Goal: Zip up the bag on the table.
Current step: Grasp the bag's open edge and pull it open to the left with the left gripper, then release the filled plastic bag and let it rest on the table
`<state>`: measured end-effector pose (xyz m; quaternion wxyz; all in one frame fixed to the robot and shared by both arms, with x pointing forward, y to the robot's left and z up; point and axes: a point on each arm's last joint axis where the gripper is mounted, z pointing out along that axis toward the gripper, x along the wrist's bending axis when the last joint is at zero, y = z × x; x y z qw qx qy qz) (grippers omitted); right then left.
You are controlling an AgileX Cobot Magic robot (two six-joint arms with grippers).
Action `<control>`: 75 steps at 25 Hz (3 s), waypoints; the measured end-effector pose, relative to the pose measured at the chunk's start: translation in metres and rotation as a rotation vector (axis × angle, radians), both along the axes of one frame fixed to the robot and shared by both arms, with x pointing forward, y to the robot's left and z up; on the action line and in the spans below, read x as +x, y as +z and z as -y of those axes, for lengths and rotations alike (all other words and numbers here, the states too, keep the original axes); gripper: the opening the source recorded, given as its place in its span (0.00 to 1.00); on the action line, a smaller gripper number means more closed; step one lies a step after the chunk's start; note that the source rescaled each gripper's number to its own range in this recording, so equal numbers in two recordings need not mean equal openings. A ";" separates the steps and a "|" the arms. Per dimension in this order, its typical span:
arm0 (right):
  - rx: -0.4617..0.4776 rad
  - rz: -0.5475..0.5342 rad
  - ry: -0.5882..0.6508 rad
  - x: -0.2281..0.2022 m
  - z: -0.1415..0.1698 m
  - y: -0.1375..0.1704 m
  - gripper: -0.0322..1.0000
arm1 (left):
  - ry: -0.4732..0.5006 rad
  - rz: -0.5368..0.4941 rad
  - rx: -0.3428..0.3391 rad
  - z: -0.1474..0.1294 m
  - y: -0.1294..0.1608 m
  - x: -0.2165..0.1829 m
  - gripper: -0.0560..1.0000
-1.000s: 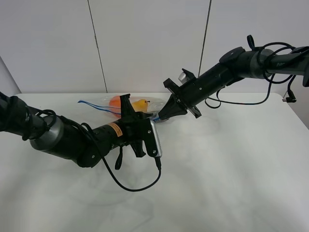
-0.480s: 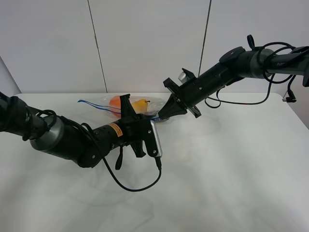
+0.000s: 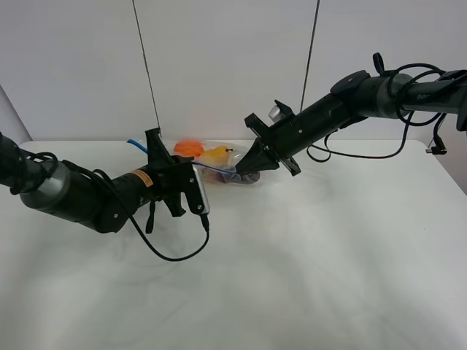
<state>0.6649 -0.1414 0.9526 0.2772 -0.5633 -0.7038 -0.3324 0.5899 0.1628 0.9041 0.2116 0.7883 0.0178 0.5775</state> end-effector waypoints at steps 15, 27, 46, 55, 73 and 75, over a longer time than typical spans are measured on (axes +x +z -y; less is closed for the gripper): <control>0.002 -0.010 0.013 -0.001 0.000 0.000 0.03 | 0.190 0.046 0.085 -0.093 0.002 0.024 0.05; -0.025 -0.017 0.043 -0.004 0.002 -0.002 0.03 | 0.217 0.031 0.005 -0.114 0.003 0.026 0.29; -0.029 -0.024 0.056 -0.005 0.002 -0.002 0.03 | 0.531 0.095 -0.916 -0.182 0.019 0.026 0.92; -0.030 -0.024 0.056 -0.005 0.002 -0.002 0.03 | 0.723 -0.318 -1.027 -0.179 0.031 0.035 0.92; -0.029 -0.025 0.057 -0.005 0.002 -0.002 0.03 | 1.099 -1.130 -0.813 -0.174 0.117 0.042 0.98; -0.030 -0.025 0.058 -0.006 0.002 -0.002 0.03 | 1.076 -1.183 -0.810 -0.168 0.119 0.040 0.99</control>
